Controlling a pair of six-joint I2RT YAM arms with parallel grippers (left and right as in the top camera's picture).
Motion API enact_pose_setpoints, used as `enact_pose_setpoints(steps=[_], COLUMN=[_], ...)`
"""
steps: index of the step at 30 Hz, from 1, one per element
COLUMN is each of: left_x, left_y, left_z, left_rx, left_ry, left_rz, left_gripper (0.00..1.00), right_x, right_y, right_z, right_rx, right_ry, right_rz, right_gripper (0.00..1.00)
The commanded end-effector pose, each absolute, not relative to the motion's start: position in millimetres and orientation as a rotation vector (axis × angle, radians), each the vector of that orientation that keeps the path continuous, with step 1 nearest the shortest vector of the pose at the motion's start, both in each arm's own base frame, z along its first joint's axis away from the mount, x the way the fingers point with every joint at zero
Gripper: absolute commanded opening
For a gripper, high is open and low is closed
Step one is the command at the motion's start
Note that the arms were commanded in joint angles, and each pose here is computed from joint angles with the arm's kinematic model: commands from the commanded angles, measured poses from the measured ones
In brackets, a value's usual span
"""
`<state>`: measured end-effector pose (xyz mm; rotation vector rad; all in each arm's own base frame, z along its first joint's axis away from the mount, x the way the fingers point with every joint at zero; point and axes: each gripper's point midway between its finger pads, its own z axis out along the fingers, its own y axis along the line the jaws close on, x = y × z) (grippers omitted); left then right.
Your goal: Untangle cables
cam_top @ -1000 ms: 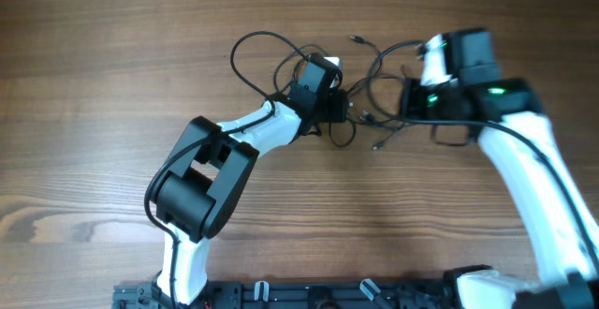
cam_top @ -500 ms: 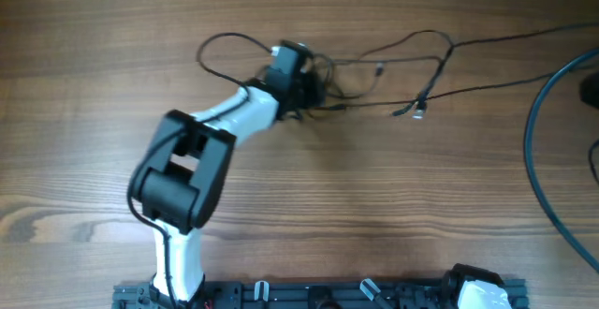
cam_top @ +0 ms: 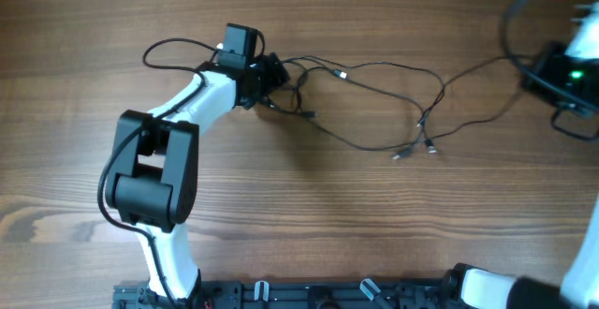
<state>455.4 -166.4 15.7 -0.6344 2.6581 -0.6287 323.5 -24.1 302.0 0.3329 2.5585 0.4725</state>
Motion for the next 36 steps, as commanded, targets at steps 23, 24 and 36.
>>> enact_pose_setpoints(steps=[23, 24, 36], left_x=[440, 438, 431], left_y=[-173, -174, -190], left_z=[42, 41, 41], left_rx=[-0.549, -0.546, -0.5], left_ry=[2.603, 2.611, 2.633], left_rz=[-0.513, -0.511, -0.547], left_gripper=[1.0, 1.0, 1.0], right_x=[361, 371, 393], right_y=[91, 59, 57], right_z=[161, 157, 68], right_rx=[-0.364, -0.089, -0.131], right_ry=[3.003, 3.014, 2.898], right_rz=[0.262, 0.02, 0.284], right_gripper=[0.9, 1.0, 1.0])
